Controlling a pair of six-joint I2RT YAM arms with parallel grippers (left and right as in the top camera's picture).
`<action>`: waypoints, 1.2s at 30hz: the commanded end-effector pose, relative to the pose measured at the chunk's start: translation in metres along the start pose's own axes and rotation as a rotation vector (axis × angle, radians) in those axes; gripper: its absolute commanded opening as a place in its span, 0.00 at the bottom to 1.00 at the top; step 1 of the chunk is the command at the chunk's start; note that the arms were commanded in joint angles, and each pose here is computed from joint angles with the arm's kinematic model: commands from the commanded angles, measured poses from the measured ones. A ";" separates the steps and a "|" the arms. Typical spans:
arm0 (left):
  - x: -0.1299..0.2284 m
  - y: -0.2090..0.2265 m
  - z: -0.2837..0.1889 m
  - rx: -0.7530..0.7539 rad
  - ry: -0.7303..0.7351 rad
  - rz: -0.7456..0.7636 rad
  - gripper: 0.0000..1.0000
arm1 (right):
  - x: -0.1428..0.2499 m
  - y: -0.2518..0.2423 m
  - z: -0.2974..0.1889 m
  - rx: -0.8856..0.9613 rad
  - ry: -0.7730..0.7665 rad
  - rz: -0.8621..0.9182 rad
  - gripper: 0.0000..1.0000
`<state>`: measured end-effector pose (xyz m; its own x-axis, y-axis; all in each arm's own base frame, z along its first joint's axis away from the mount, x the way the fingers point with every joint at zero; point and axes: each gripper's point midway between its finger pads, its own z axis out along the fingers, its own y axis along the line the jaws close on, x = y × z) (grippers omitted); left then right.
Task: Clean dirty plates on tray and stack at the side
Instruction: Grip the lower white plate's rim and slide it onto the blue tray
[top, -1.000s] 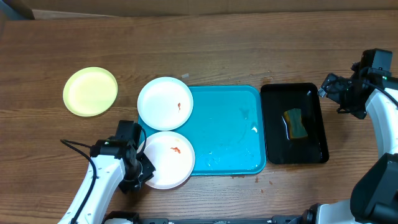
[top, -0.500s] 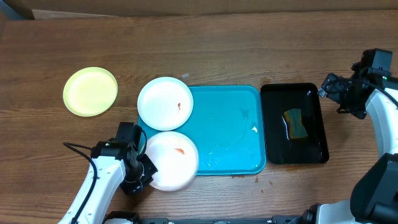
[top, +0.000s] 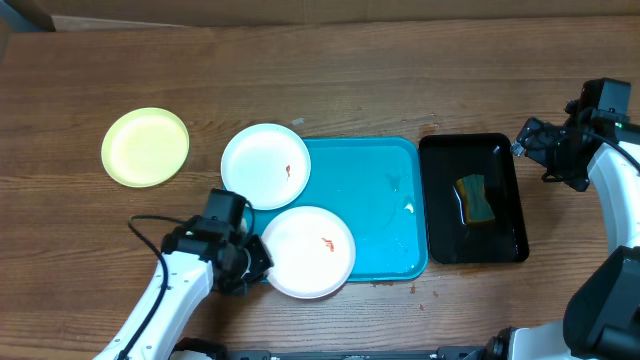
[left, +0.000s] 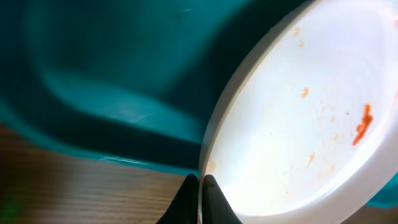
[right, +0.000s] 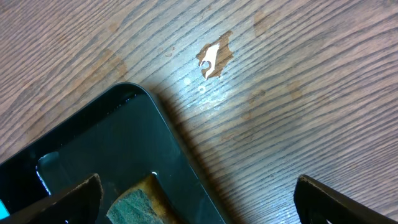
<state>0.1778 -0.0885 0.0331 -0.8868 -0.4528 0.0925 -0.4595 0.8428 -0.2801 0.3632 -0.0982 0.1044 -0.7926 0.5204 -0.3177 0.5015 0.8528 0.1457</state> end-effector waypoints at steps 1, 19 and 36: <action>0.008 -0.019 0.003 0.058 0.018 0.082 0.04 | -0.009 0.002 -0.006 -0.001 -0.030 0.002 1.00; -0.035 -0.107 -0.019 0.170 -0.136 0.231 0.04 | -0.009 0.002 -0.006 -0.001 -0.030 0.002 1.00; -0.064 -0.140 0.034 0.064 -0.127 0.302 0.04 | -0.009 0.002 -0.006 -0.001 -0.030 0.002 1.00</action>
<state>0.2949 -0.1821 0.0383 -0.9620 -0.2520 -0.1052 -0.2014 0.9148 -0.3501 0.3633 -0.0981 0.1045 -0.7925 0.5204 -0.3181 0.5015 0.8528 0.1455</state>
